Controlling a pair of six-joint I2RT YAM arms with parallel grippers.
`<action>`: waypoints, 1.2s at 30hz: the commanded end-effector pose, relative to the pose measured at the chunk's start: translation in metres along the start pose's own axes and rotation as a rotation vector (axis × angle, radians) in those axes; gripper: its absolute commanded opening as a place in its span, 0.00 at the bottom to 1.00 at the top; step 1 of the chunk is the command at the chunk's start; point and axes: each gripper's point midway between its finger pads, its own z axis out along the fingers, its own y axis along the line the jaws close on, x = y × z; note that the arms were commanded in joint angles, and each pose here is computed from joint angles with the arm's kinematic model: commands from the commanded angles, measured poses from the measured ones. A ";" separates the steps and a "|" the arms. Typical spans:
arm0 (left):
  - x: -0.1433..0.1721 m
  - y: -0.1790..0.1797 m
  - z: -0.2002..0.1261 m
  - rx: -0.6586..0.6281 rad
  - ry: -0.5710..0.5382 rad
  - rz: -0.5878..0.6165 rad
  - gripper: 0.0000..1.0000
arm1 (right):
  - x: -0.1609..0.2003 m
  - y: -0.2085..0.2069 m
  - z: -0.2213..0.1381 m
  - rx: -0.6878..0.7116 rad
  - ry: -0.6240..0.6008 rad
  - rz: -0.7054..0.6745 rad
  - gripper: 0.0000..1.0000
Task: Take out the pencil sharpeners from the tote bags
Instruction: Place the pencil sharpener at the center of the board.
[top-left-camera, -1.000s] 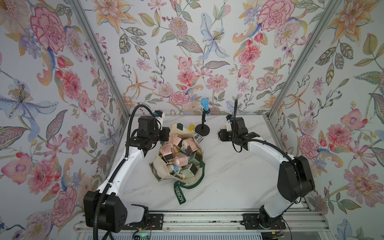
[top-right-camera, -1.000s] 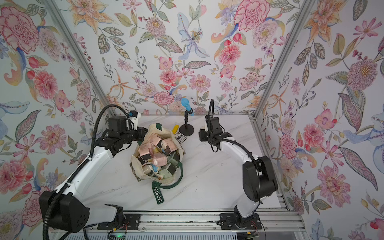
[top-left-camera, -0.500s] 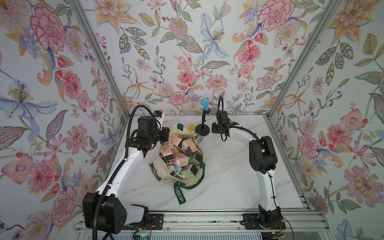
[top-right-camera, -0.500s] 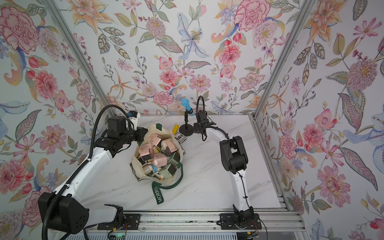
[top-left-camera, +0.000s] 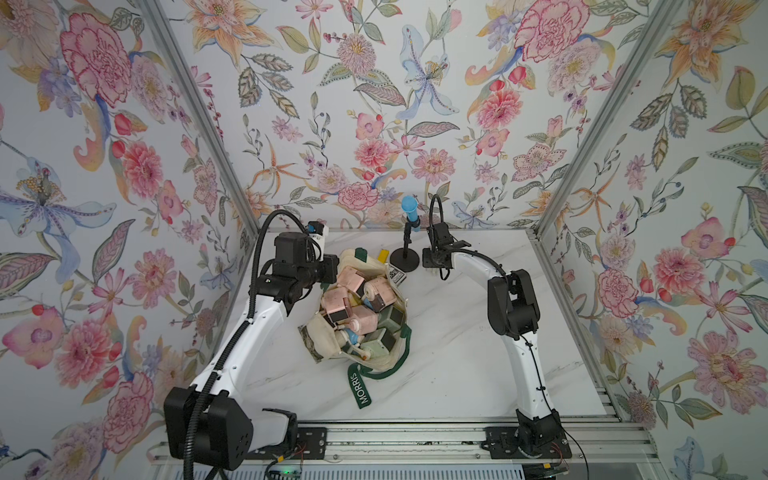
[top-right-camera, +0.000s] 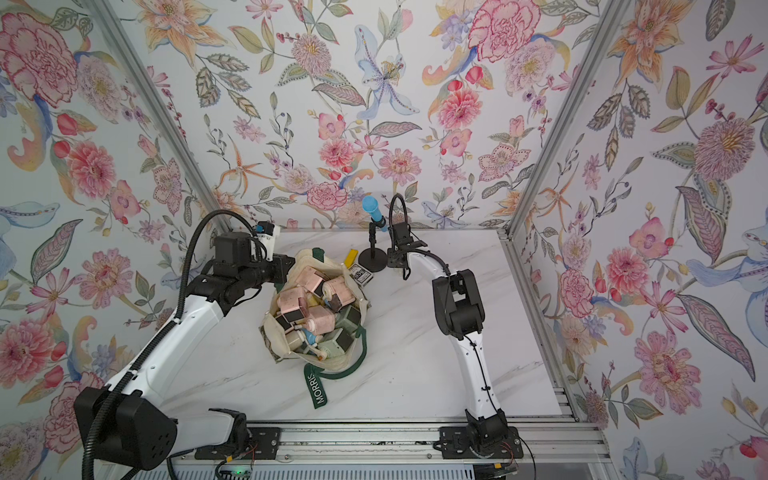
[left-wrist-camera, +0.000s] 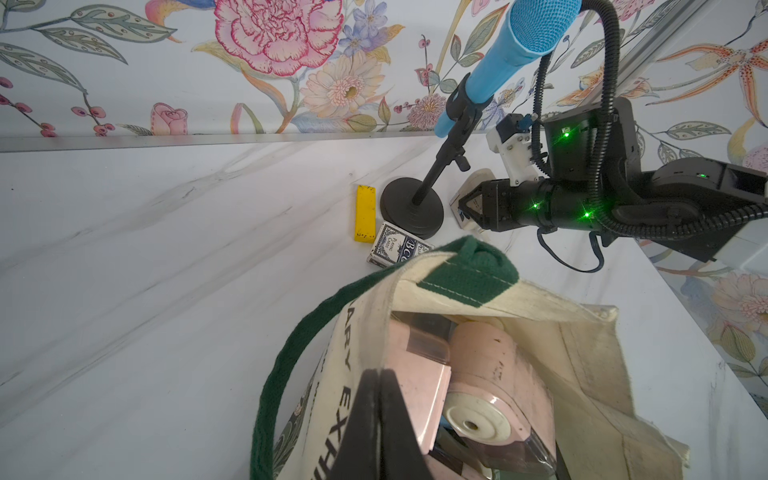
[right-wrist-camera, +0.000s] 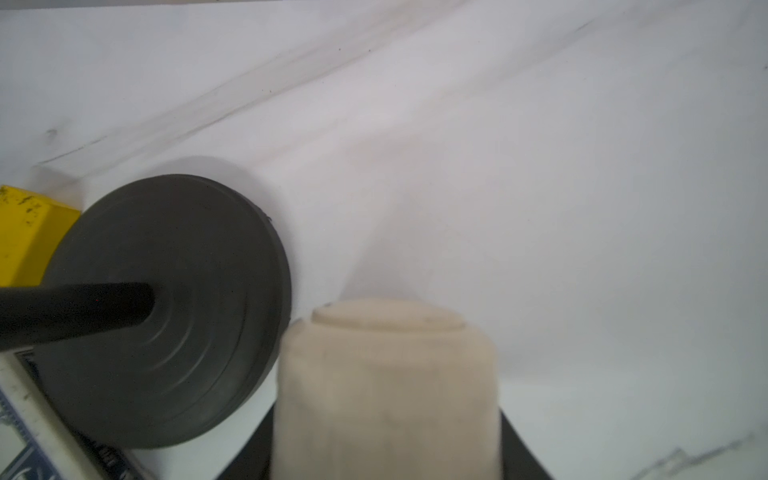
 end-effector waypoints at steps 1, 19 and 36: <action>0.000 0.002 -0.010 -0.018 -0.010 -0.006 0.00 | 0.000 -0.005 0.003 0.025 0.011 0.016 0.24; 0.000 0.004 -0.010 -0.023 -0.008 -0.008 0.00 | -0.025 0.006 -0.060 -0.035 -0.048 -0.019 0.74; 0.001 0.005 -0.009 -0.023 -0.008 -0.012 0.00 | -0.018 0.122 -0.291 -0.296 -0.404 -0.237 0.69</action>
